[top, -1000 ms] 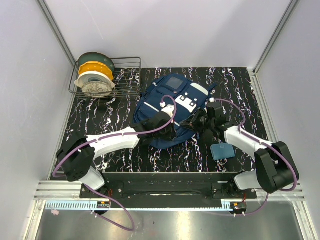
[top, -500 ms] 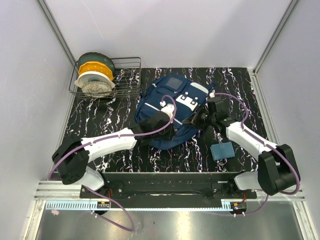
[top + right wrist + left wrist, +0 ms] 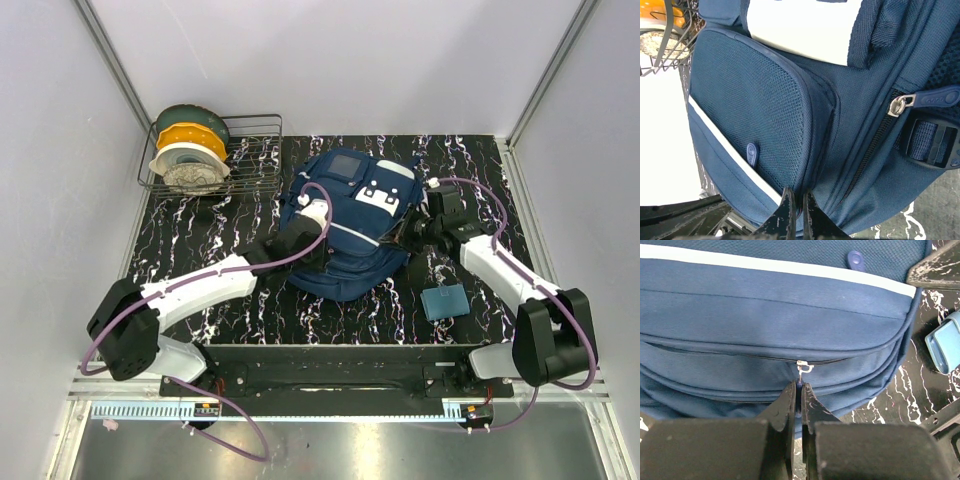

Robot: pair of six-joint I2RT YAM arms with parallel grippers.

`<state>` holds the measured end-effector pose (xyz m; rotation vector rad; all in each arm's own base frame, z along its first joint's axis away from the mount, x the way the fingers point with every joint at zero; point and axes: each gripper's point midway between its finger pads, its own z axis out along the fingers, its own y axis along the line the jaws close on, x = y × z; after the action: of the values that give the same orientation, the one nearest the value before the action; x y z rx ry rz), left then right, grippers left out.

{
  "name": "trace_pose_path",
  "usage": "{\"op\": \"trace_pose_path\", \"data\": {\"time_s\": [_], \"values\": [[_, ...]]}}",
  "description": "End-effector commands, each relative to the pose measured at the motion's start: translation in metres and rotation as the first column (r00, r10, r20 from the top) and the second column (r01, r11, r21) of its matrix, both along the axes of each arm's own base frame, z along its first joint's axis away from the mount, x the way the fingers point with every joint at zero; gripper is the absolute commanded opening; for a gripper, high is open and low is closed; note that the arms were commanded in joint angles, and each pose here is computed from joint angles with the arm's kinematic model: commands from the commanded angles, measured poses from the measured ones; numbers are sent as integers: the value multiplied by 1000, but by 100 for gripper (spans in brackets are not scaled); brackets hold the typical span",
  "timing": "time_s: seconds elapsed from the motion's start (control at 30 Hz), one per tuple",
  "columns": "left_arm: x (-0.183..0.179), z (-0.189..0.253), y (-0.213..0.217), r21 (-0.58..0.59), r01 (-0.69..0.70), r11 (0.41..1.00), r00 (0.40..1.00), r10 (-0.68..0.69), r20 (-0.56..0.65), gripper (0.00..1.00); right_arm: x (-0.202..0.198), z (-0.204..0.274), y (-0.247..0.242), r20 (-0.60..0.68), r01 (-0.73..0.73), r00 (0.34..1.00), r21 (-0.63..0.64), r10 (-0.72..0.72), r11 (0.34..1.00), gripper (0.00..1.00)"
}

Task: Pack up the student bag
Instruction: Unzip the student bag at the center of the board.

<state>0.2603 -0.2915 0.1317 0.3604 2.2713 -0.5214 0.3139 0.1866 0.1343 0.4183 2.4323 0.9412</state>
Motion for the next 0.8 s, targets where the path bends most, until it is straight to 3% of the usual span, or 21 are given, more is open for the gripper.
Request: {"op": "trace_pose_path", "data": {"time_s": [0.0, 0.07, 0.1, 0.23, 0.3, 0.53, 0.77], "values": [[3, 6, 27, 54, -46, 997, 999, 46, 14, 0, 43, 20, -35, 148, 105, 985, -89, -91, 990, 4], [2, 9, 20, 25, -23, 999, 1000, 23, 11, 0, 34, 18, -22, 101, 60, 993, -17, -57, 998, 23], [0, 12, 11, -10, 6, 1000, 1000, -6, 4, 0, 33, 22, -17, 109, 46, 993, 17, -48, 999, 43], [-3, 10, -5, -61, 41, 997, 998, -43, -34, 0, 8, 19, -11, 59, 74, 995, 127, -82, 989, 63], [-5, 10, -11, -77, 56, 995, 997, -60, -47, 0, -3, 31, -13, 87, 92, 990, 160, -107, 983, 64], [-8, 21, -32, -88, 105, 991, 994, -109, -33, 0, -38, 21, -17, 5, 169, 984, 249, -176, 954, 64], [-24, 27, -62, -102, 184, 978, 982, -188, -34, 0, -39, 20, -14, -2, 187, 981, 292, -195, 938, 59]]}}
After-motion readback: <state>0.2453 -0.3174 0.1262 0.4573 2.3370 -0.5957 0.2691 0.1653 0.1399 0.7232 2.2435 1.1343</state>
